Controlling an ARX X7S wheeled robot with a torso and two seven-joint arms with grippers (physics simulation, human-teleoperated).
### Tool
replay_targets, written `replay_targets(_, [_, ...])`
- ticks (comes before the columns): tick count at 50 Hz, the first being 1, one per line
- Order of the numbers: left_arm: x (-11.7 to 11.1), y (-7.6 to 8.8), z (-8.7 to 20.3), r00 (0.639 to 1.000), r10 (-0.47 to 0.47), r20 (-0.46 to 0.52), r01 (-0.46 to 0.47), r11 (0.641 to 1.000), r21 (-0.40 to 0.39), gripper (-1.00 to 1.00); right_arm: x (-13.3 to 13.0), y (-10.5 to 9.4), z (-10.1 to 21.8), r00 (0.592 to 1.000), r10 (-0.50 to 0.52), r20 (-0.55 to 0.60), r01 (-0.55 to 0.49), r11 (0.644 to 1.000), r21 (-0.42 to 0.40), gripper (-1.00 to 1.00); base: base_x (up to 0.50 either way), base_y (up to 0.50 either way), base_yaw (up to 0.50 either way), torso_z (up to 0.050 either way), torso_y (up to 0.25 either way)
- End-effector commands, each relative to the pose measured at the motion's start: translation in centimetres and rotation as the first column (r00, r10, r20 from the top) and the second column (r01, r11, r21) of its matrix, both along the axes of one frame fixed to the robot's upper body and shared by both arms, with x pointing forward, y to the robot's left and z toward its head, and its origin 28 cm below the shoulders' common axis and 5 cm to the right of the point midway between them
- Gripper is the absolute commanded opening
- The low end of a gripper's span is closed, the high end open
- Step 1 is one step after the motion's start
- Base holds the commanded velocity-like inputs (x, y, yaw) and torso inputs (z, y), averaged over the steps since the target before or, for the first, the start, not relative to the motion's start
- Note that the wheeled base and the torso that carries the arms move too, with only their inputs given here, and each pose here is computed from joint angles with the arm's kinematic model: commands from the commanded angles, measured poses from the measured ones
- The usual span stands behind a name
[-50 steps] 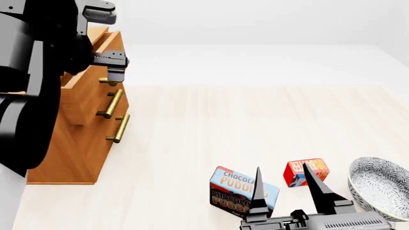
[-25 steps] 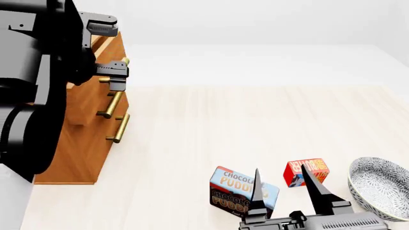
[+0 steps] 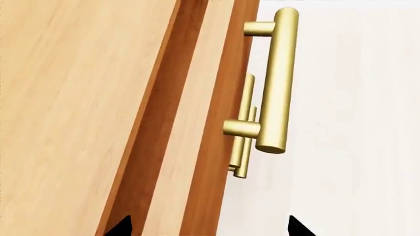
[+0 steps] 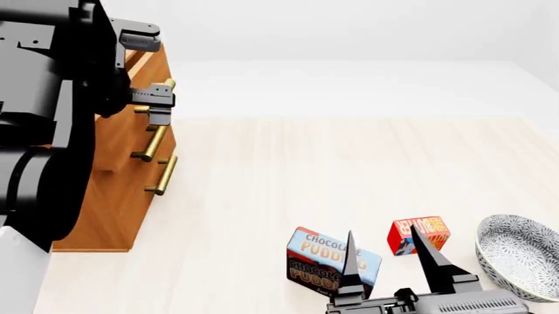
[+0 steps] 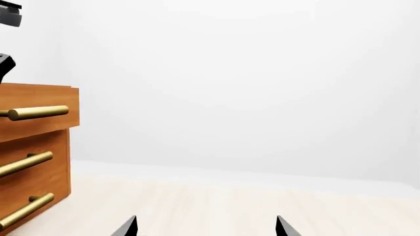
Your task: Put the butter at the back in the top drawer of the cabinet and close it.
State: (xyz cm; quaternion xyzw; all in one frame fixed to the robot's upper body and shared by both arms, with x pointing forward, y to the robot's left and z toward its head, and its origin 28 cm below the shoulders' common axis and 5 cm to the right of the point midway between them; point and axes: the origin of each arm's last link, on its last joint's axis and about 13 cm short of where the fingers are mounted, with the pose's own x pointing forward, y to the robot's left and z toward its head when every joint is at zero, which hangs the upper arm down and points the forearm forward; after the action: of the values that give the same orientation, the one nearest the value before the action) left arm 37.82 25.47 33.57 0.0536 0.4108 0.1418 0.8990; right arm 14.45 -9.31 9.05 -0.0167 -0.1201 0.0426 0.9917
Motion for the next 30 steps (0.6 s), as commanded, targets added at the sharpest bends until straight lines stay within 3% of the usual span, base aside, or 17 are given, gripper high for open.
replay_targets(1, [0.1, 0.0, -1.7, 0.999, -0.004, -0.053, 0.000, 0.997, -0.077, 1.00, 0.0, 0.1, 0.0, 1.000, 0.002, -0.001, -0.002, 1.000, -0.001, 1.00, 0.00, 0.00, 0.00, 0.000, 0.000])
replay_targets(14, [0.0, -0.4, -2.5, 0.996, -0.006, -0.094, -0.012, 0.981, -0.195, 1.00, 0.0, 0.2, 0.0, 1.000, 0.001, -0.001, -0.001, 1.000, -0.002, 1.00, 0.00, 0.00, 0.00, 0.000, 0.000])
replay_targets(30, [-0.1, -1.3, -3.8, 0.987, -0.018, -0.161, -0.025, 0.964, -0.263, 1.00, -0.2, 0.3, 0.1, 1.000, -0.001, 0.002, 0.001, 1.000, -0.002, 1.00, 0.00, 0.00, 0.00, 0.000, 0.000])
